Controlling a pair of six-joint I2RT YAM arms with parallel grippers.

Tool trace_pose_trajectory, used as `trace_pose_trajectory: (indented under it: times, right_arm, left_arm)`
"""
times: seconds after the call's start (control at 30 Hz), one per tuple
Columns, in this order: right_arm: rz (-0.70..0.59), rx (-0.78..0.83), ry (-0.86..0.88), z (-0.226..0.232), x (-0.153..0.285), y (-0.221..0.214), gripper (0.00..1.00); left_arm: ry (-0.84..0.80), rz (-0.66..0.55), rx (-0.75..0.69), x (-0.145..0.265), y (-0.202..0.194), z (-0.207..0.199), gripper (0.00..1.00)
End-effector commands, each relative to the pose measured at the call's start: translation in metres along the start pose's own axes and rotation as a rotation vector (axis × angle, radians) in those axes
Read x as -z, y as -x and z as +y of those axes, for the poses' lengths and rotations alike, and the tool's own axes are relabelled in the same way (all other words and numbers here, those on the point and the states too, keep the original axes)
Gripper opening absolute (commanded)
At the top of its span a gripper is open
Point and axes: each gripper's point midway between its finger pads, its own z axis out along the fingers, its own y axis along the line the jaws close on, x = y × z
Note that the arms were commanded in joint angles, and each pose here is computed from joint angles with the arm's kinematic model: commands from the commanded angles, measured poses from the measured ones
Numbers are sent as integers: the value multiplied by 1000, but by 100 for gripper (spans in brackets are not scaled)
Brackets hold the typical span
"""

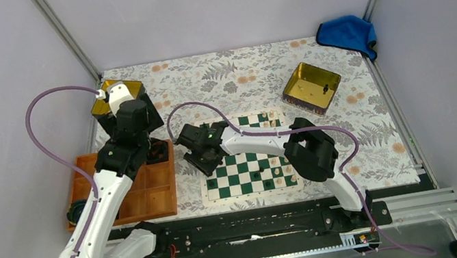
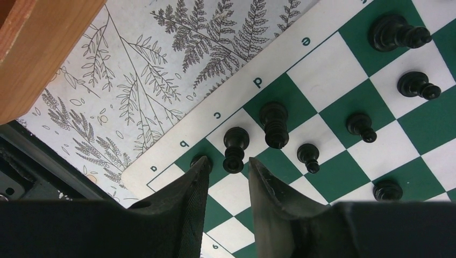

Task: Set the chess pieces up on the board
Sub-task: Move the chess piece to the chessboard.

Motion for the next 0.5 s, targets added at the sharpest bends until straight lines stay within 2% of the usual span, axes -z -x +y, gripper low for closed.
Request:
trace_pose_trajectory:
  times: [0.0, 0.27, 0.47]
  right_arm:
    - [-47, 29, 37, 14, 6, 18, 39]
    - [-40, 27, 19, 10, 3, 16, 31]
    - [-28, 25, -36, 1, 2, 13, 21]
  left_arm:
    - [-1, -56, 22, 3, 14, 0, 99]
    - [-4, -50, 21, 2, 11, -1, 99]
    - [-7, -52, 24, 2, 11, -1, 99]
